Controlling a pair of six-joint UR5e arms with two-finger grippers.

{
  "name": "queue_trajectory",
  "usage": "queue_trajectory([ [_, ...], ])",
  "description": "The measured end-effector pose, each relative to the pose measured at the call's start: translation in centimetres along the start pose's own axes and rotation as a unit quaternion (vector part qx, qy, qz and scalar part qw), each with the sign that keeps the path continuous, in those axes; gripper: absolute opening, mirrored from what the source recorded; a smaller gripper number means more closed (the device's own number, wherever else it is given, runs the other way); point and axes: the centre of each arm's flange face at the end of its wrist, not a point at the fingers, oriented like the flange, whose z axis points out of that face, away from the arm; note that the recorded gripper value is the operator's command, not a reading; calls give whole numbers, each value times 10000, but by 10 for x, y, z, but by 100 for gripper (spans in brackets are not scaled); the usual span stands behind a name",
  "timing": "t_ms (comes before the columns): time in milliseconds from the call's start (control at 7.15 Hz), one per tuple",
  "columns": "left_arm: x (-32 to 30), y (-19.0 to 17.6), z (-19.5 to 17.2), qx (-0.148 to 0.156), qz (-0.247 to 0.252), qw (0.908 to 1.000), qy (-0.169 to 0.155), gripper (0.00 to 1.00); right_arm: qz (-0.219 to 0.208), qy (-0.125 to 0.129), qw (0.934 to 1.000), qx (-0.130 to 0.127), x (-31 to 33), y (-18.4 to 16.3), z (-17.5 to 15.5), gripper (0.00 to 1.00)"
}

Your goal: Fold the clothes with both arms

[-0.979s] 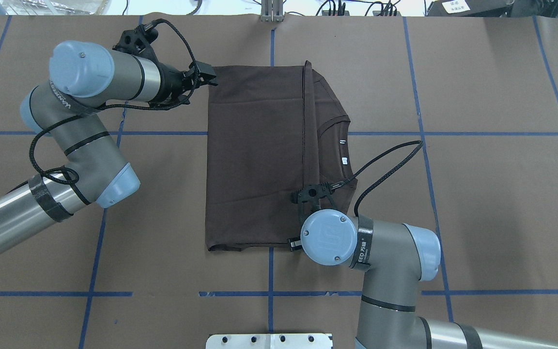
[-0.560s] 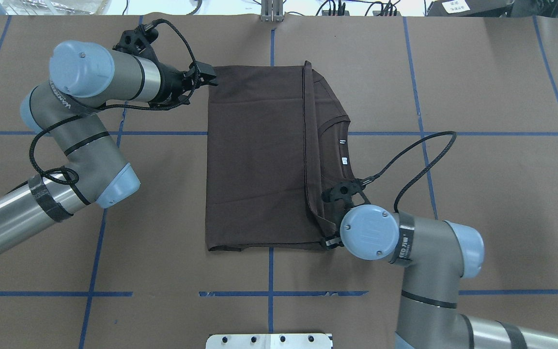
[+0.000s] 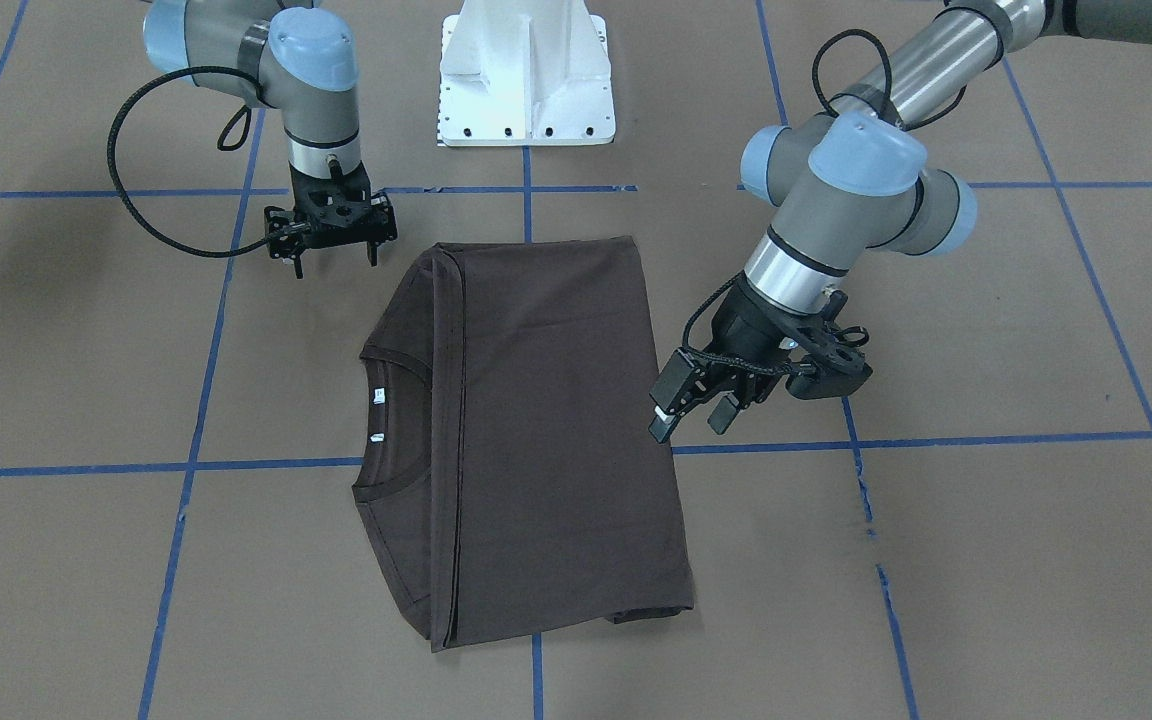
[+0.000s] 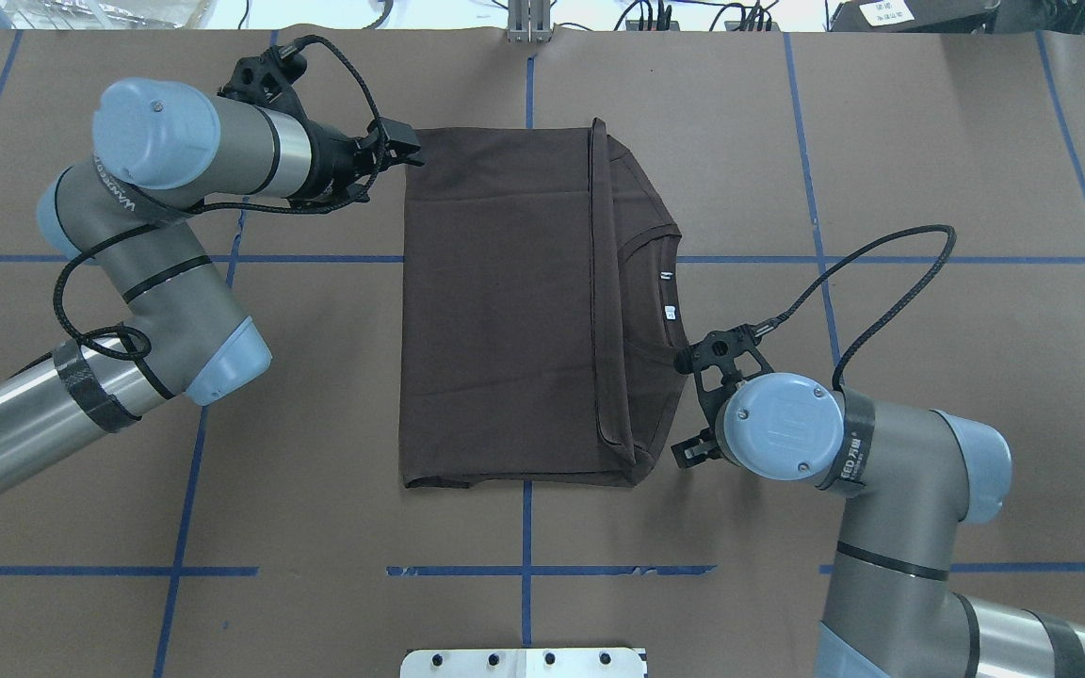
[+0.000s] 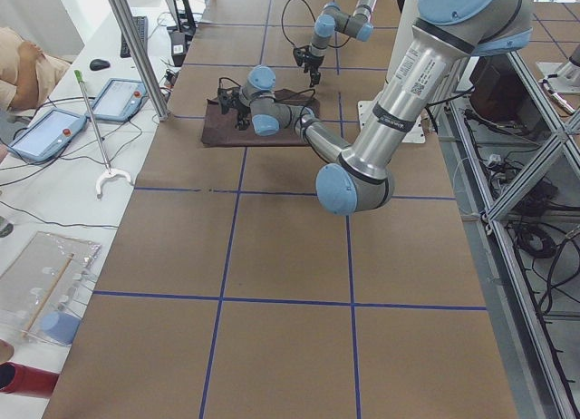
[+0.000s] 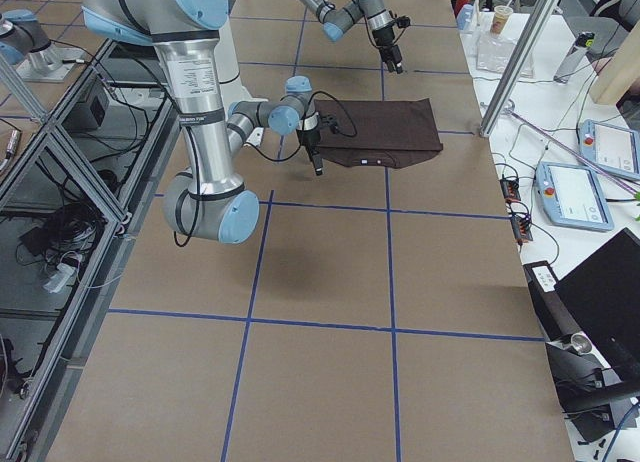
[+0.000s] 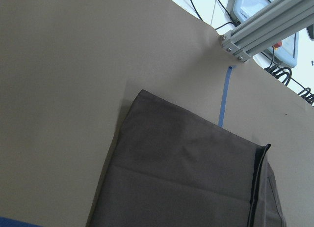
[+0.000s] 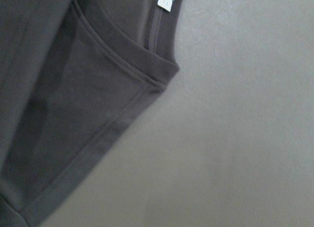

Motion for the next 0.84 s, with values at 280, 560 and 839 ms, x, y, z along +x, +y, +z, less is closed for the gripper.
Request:
queue_trajectory([
  [280,-3,0,-1,-2,-3,10000,-9,90,74,-220,9996,136,-32,-34,-17,100],
  [560,-9,1,-3,-3,-5,10000,-31,90,111,-292,9994,155,-57,-51,-18,100],
  [839,-11,1,-2,-9,-19,10000,-42,90,133,-338,9993,72,-78,-54,-15,100],
])
